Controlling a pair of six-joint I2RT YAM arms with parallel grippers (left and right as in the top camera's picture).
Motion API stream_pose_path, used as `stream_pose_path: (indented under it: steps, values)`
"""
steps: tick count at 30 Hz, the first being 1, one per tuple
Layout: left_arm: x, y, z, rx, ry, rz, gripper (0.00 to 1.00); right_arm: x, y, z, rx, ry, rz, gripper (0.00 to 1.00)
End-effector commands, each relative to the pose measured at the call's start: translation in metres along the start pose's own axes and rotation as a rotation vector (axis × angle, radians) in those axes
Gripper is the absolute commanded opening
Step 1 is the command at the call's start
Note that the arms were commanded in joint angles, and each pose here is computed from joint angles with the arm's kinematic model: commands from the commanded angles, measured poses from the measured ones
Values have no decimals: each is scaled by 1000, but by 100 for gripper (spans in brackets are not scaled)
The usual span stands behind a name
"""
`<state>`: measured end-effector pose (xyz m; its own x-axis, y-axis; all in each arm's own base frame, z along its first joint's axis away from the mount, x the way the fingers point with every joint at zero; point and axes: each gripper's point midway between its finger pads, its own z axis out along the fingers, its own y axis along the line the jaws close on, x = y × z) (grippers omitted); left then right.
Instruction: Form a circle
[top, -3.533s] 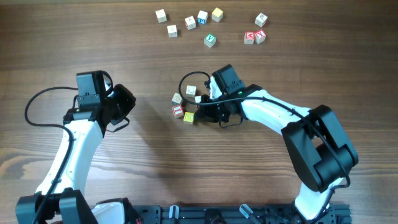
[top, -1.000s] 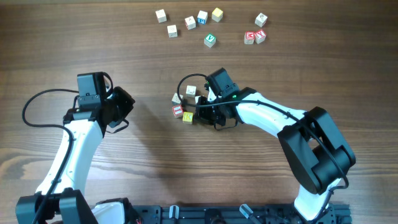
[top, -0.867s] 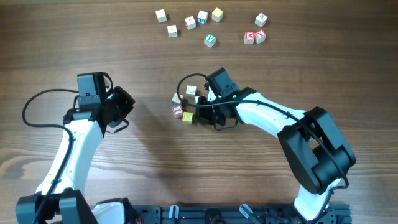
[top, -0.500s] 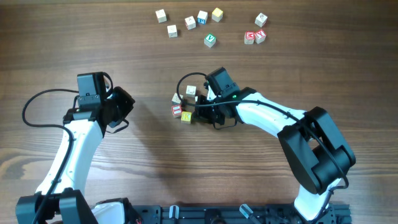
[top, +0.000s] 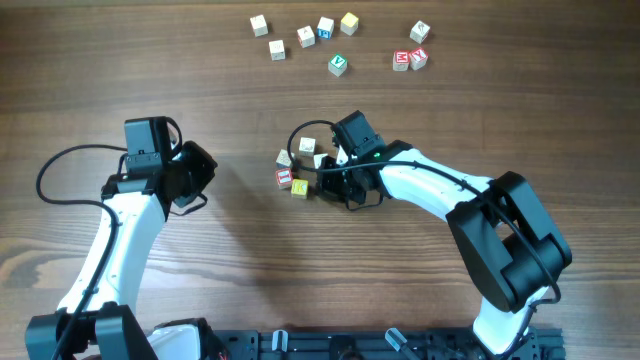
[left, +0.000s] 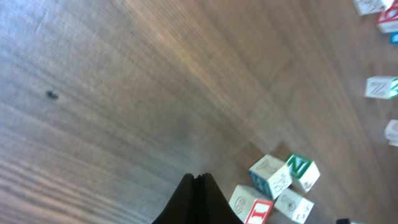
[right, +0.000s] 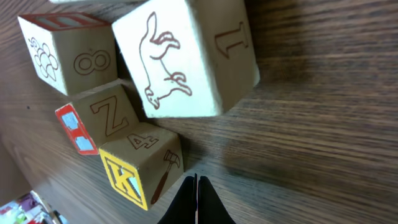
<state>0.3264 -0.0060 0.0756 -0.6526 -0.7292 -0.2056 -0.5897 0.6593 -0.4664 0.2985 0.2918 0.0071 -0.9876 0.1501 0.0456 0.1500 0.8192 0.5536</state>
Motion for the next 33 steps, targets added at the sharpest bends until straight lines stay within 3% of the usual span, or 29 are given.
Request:
stream_pose_path:
  steps: [1, 10, 16, 20, 33]
  values:
    - [10, 0, 1, -4, 47, 13, 4, -5, -5, -3, 23, -27, -7, 4]
    - [59, -23, 37, 3, 169, 149, 4, -19, -42, -16, 116, -46, 53, 4]
    - [74, 1, 62, -99, 242, 18, 4, -21, -51, -17, 164, -60, 22, 4]
    - [98, 0, 72, -101, 335, 8, 4, -26, -56, -18, 194, -88, 21, 5]
    - [106, -12, 73, -52, 379, -50, 4, -26, -61, -19, 217, -95, 23, 6]
